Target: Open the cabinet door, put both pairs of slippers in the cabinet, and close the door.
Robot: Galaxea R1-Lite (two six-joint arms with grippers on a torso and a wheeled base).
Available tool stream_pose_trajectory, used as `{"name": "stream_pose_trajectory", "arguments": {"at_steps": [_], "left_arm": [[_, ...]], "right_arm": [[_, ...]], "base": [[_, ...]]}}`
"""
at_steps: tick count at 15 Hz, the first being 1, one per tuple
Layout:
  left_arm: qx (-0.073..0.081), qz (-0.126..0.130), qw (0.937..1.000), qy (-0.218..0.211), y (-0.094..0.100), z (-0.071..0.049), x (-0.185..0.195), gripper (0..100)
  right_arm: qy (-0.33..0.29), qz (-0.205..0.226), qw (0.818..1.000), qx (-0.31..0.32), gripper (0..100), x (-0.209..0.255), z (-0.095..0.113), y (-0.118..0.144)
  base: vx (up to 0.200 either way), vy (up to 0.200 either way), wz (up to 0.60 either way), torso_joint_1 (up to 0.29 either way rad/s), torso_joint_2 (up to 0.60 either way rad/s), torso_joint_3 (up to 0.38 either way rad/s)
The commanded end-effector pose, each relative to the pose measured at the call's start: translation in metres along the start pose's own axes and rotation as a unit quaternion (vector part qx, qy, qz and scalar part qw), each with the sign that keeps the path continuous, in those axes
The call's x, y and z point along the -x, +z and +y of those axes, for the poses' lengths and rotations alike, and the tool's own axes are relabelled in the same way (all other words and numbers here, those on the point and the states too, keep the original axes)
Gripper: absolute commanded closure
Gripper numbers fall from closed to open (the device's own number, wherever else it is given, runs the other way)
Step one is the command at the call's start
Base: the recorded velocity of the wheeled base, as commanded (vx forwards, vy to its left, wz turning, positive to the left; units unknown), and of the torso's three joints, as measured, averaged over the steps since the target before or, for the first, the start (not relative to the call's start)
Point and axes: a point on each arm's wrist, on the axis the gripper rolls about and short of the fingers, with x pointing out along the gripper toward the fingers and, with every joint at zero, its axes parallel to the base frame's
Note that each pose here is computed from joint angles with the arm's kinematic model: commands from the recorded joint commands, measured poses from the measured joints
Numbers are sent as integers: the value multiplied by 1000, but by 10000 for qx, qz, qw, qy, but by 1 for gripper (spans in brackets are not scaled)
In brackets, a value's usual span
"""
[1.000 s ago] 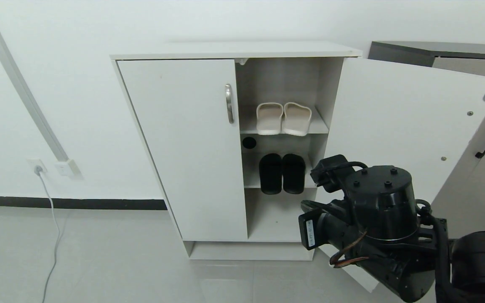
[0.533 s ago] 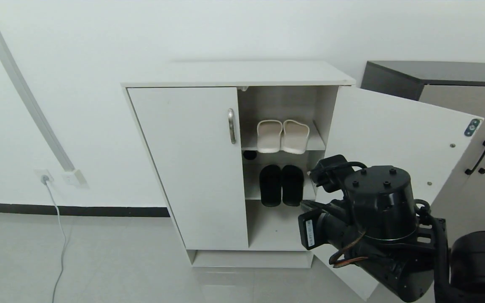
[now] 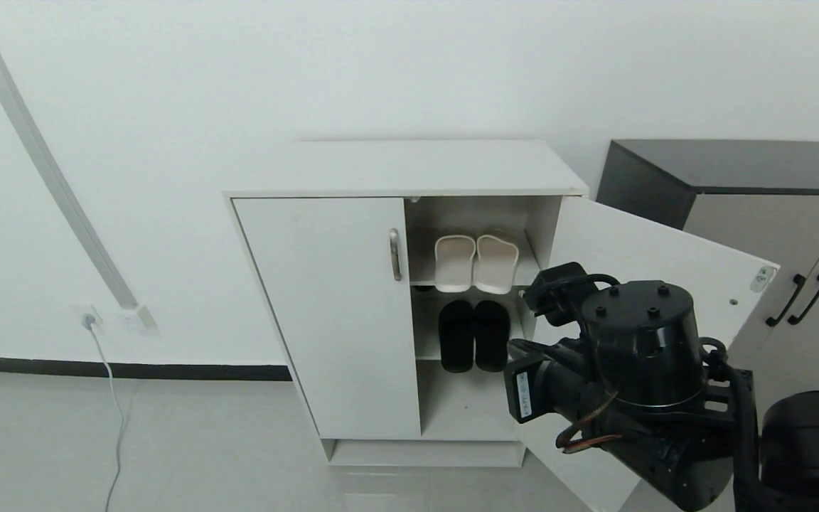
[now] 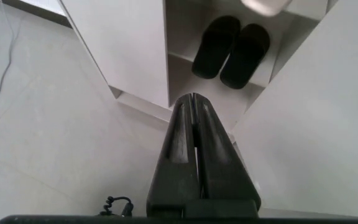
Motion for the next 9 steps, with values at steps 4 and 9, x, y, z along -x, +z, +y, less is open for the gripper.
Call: {"name": "stream_pose_trajectory", "arguments": {"at_steps": [4,9], "left_arm": [[3,7,10000,3,0,0,0,100],[3,7,10000,3,0,0,0,100]], "right_arm": [[-2,8,10000,6,100,0,0,-1],[-4,22,10000,13,100,-2,1,-2]], "base": [[0,0,0,179,-491,-320],[0,0,0,198,-521,-307]]}}
